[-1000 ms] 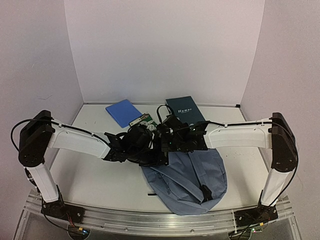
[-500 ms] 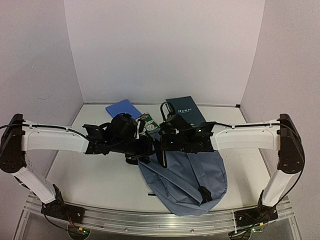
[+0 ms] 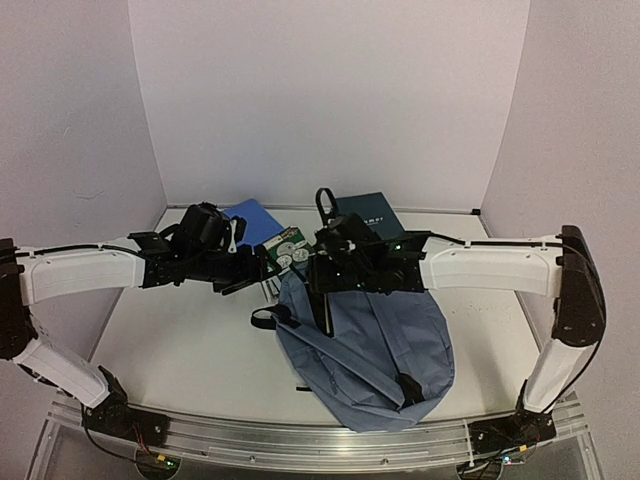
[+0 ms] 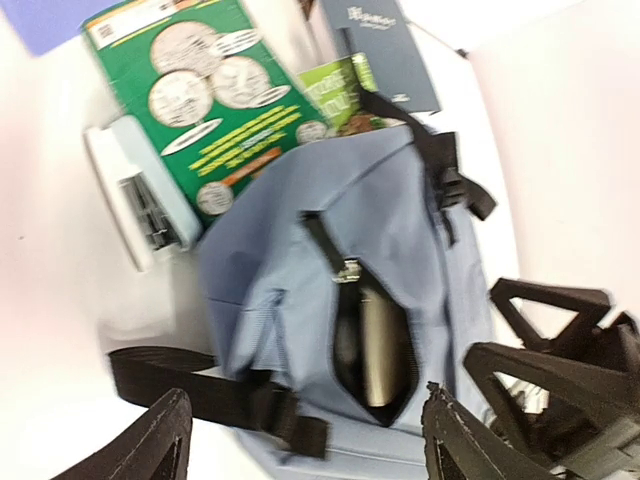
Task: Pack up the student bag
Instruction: Zip the student bag at the center of the board.
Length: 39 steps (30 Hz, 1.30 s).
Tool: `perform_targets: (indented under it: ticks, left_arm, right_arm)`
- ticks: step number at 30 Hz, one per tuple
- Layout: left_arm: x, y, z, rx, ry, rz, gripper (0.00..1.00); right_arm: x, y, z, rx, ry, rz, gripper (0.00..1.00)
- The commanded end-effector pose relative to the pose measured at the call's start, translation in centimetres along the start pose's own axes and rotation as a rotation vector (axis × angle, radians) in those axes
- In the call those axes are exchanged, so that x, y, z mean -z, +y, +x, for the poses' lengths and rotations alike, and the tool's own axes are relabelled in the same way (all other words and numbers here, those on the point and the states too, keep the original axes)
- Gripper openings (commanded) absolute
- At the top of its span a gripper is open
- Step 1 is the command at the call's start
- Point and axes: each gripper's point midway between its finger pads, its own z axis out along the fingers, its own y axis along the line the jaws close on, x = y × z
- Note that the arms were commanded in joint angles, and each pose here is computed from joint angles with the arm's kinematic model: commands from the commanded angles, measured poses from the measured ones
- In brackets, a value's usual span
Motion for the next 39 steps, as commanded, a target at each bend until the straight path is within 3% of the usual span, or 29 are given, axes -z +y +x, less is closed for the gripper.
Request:
perform_targets:
  ticks: [1,12,21,26,32,39]
  left_arm:
    - [-1.4,0.7,-0.2,-0.019,0.023,0.02,0.8]
    - [-5.6,0.4,-1.2,0.018,0.071,0.096,0.6]
    - [-7.8,0.1,-0.9,0.018,0.114,0.136,0.52]
    - [-8.2,0.1,-1.2,0.014,0.1,0.141,0.38]
    - [-8.8,0.4,-1.0,0.018,0.106,0.143,0.28]
    - [-9.1,1.4,-1.1,0.043,0.099,0.116,0.15]
  right_arm:
    - [-2.0,0.8,-0.6,0.134,0.028,0.001,0.6]
    - [-5.3,2.0,-1.0,0.281,0.049,-0.009,0.5]
    - [-7.5,2.9,-1.2,0.304,0.051,-0.012,0.43]
    - [-8.6,2.9,-1.4,0.294,0.05,-0.008,0.34]
    - [-9.8,3.1,-1.2,0.289,0.061,-0.016,0.22]
    - [-9.0,2.7,-1.9,0.253,0.043,-0.001,0.0]
